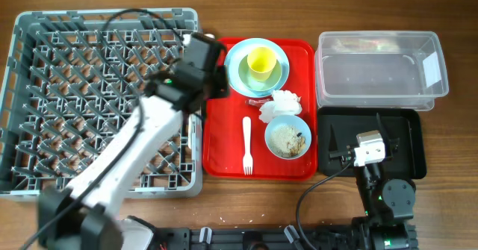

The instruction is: Sort waste into correct bins and load items into the dishwasher rack

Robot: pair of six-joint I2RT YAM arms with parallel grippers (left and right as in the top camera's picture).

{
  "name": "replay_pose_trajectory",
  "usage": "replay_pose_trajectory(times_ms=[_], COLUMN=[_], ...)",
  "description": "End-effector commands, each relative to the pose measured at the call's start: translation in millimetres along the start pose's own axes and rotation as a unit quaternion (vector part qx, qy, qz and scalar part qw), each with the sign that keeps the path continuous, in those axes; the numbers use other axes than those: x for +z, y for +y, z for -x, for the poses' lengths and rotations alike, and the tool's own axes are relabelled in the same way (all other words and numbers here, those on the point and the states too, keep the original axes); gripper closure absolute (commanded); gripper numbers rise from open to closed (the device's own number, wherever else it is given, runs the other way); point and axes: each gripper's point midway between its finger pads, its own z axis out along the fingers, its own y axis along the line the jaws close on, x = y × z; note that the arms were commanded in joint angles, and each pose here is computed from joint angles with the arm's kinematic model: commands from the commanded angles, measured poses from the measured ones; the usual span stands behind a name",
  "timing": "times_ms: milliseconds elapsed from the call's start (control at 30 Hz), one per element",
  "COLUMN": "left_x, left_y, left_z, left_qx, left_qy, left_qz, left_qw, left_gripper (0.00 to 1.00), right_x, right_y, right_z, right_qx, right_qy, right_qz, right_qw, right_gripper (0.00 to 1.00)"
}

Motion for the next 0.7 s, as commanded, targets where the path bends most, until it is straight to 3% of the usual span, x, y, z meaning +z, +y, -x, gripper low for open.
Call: replay_pose_trajectory(times_ms=[0,267,667], left_x=[50.9,114.4,155.5], left_y=[0.6,17.3,32.5], left_z=[-14.4,13.3,18.9], left_qx=[0.004,-0.009,-0.026], left_qy=[0.018,-0.065,-0.081], left_qz=[0.033,0.101,0.105], left_qw=[0.999,0.993,0.991], left_gripper=[0.96,0.96,0.96], right_x=[-0.2,-0.2,-0.2], right_y=[0.5,0.5,0.5], right_z=[2.1,2.0,2.0], right_qx=[-0.004,-0.004,-0.004], right_qy=[-0.005,-0.005,-0.005], right_qz=[0.003,0.003,0.003], right_qw=[1.0,1.0,1.0], right_gripper=[0.0,0.0,0.0])
